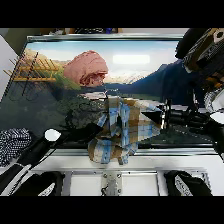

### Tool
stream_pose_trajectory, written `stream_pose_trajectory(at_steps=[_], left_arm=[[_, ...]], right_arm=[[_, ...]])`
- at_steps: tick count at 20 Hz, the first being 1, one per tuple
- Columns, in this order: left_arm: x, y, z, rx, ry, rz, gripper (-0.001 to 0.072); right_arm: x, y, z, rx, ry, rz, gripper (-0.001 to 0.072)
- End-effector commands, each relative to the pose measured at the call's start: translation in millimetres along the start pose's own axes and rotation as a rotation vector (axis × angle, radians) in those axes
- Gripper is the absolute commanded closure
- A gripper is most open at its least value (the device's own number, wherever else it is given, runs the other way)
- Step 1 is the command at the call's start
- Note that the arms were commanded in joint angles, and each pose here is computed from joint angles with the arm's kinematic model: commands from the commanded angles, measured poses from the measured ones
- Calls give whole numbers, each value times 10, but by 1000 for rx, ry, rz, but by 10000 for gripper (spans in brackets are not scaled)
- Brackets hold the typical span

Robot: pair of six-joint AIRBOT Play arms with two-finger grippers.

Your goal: Fold the clothes and pants, and hang the long-sleeved shirts on hangers.

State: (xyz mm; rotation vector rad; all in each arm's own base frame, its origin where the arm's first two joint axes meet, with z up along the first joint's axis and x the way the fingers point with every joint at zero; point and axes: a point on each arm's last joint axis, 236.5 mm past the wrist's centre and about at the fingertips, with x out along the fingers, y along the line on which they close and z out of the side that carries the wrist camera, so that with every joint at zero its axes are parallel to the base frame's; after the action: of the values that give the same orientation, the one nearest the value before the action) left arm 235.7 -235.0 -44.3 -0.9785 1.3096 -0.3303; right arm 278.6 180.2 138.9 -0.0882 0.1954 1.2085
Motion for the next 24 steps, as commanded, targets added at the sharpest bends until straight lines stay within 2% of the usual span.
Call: stream_pose_trajectory(at_steps=[1, 2, 5, 11, 20, 24], left_arm=[[151, 25, -25, -1, 29, 19, 559], [178, -28, 4, 30, 31, 17, 693], [87, -184, 264, 105, -3, 24, 694], [-594, 44, 1025, 144, -73, 144, 695], [-725, -299, 1364, 267, -25, 154, 694], [-879, -292, 1440, 364, 25, 254, 695]], right_arm=[[-7, 14, 25, 32, -2, -2, 698], [-11, 22, 38, 41, -3, -2, 698], [-52, 54, 153, 54, -11, -35, 699], [-174, 325, 447, 49, -24, -68, 700], [-230, 406, 285, 72, 78, -101, 700], [-257, 212, 289, 69, 74, -184, 700]])
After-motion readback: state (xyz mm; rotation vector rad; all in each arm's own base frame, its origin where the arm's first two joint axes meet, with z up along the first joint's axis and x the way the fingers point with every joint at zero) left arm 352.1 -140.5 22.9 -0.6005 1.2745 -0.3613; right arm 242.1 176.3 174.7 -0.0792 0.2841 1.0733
